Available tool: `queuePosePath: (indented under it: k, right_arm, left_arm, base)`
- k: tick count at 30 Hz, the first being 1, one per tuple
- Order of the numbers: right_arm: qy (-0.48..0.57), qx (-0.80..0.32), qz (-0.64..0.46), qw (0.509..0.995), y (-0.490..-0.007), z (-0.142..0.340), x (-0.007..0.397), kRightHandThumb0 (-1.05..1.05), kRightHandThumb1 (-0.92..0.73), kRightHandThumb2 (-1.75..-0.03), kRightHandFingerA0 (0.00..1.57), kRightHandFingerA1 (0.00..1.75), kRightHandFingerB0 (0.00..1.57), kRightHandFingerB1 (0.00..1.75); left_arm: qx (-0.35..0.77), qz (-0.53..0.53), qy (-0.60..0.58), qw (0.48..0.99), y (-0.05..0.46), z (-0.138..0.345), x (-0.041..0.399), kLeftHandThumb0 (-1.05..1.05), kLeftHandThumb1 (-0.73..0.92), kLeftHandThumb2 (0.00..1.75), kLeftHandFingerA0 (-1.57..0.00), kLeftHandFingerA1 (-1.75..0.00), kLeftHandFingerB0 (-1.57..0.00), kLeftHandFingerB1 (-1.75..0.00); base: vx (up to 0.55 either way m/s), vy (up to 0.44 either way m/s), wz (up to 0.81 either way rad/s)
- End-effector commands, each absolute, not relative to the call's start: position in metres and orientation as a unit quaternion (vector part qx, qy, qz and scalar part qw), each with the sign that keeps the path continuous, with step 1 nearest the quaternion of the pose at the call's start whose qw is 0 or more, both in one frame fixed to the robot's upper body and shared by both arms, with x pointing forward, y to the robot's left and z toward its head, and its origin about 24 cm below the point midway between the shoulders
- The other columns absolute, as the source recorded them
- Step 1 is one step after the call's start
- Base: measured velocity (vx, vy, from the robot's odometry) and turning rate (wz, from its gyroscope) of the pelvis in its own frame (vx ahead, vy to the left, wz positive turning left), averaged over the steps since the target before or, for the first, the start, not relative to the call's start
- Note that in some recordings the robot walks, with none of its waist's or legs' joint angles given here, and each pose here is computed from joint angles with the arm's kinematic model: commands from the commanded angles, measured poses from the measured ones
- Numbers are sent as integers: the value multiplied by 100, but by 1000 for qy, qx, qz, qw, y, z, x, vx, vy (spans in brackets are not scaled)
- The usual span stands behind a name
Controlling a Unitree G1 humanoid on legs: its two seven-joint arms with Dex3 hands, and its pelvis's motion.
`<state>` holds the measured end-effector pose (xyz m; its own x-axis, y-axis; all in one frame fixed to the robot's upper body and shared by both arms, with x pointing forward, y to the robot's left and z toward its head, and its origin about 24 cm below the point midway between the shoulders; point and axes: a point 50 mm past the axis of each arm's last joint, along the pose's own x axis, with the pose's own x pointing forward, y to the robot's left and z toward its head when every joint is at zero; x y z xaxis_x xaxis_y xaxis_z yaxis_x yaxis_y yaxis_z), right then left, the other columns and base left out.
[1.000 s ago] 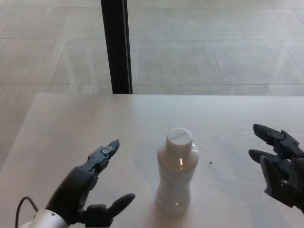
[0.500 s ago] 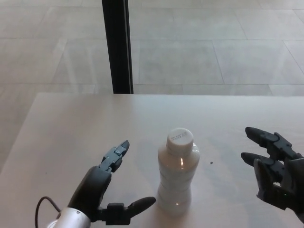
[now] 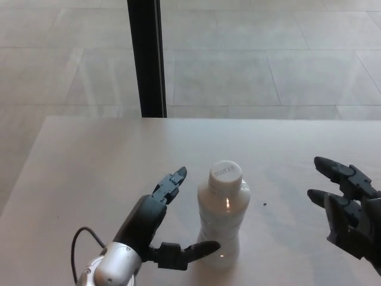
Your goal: The robot uses its left hand to to lift the bottle kept on the middle of the desk and tilts it towards its right hand. It then uses its right hand to rotate its cap to open it and places the bottle and cap back on the desk
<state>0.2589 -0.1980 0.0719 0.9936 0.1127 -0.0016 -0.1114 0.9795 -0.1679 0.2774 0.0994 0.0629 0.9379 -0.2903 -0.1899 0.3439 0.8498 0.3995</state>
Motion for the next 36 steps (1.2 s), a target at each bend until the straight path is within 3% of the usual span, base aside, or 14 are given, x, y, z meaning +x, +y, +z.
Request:
queuePosePath:
  k: [1, 4, 5, 10, 12, 13, 14, 16, 17, 20, 22, 30, 31, 36]
  right_arm:
    - [-11, -82, 43, 996, -200, 71, 261, -83, -92, -73, 21, 58, 14, 35]
    - [-10, -82, 41, 996, -199, 71, 261, -83, -92, -73, 21, 58, 13, 35]
    - [-11, -83, 40, 996, -199, 71, 261, -81, -92, -74, 22, 58, 14, 35]
    - [-15, -87, 31, 996, -200, 71, 260, -80, -92, -73, 22, 61, 16, 34]
    - [-17, -84, 28, 996, -200, 71, 260, -79, -92, -74, 22, 61, 16, 34]
    - [-17, -84, 27, 996, -201, 70, 260, -78, -74, -109, 20, 62, 12, 46]
    - [-18, -85, 26, 996, -201, 71, 260, -80, -91, -73, 20, 60, 15, 34]
    - [-16, -85, 23, 996, -201, 71, 259, -79, -91, -73, 21, 58, 16, 33]
    - [-16, -85, 21, 996, -202, 71, 258, -78, -91, -72, 22, 59, 17, 34]
    - [-21, -84, 14, 996, -207, 73, 256, -76, -92, -72, 22, 59, 16, 33]
    - [-22, -87, 11, 996, -207, 73, 254, -79, -92, -71, 23, 55, 18, 32]
    - [-29, -87, -7, 996, -213, 79, 255, -74, -92, -70, 25, 52, 19, 28]
    - [-27, -92, -10, 995, -215, 79, 254, -74, -92, -70, 25, 51, 19, 28]
    - [-29, -89, -14, 996, -217, 80, 254, -72, -92, -69, 27, 52, 20, 29]
  left_arm:
    - [246, -149, 69, 955, 95, 64, 281, -88, 46, 55, 0, 0, 0, 0]
    - [244, -153, 76, 955, 93, 60, 278, -90, 38, 71, 0, 0, 0, 0]
    - [242, -154, 78, 955, 92, 58, 277, -89, 48, 55, 0, 0, 0, 0]
    - [220, -163, 99, 957, 89, 48, 274, -88, 47, 55, 0, 0, 0, 0]
    - [211, -171, 111, 956, 86, 46, 274, -89, 38, 73, 0, 0, 0, 0]
    - [210, -176, 114, 955, 85, 45, 273, -90, 38, 72, 0, 0, 0, 0]
    - [211, -179, 117, 954, 84, 44, 273, -88, 46, 55, 0, 0, 0, 0]
    - [219, -185, 121, 950, 83, 42, 272, -91, 38, 71, 0, 0, 0, 0]
    - [219, -189, 125, 949, 81, 41, 271, -85, 51, 95, 0, -24, 0, -7]
    - [199, -197, 138, 950, 70, 32, 268, -85, 49, 92, 0, -26, 0, -8]
    - [168, -192, 144, 956, 63, 29, 266, -98, 60, 97, 0, -6, 0, -1]
    - [95, -171, 149, 969, 32, 35, 274, -99, 59, 97, 0, -14, 0, 0]
    - [76, -153, 149, 974, 26, 36, 271, -89, 38, 81, 0, -24, 0, 0]
    - [71, -70, 158, 982, 9, 34, 267, -89, 49, 86, -22, -64, 0, 0]
  base:
    - [0, 0, 0]
    - [0, 0, 0]
    - [0, 0, 0]
    - [0, 0, 0]
    - [0, 0, 0]
    - [0, 0, 0]
    - [0, 0, 0]
    - [0, 0, 0]
    - [0, 0, 0]
    - [0, 0, 0]
    - [0, 0, 0]
    - [0, 0, 0]
    - [0, 0, 0]
    - [0, 0, 0]
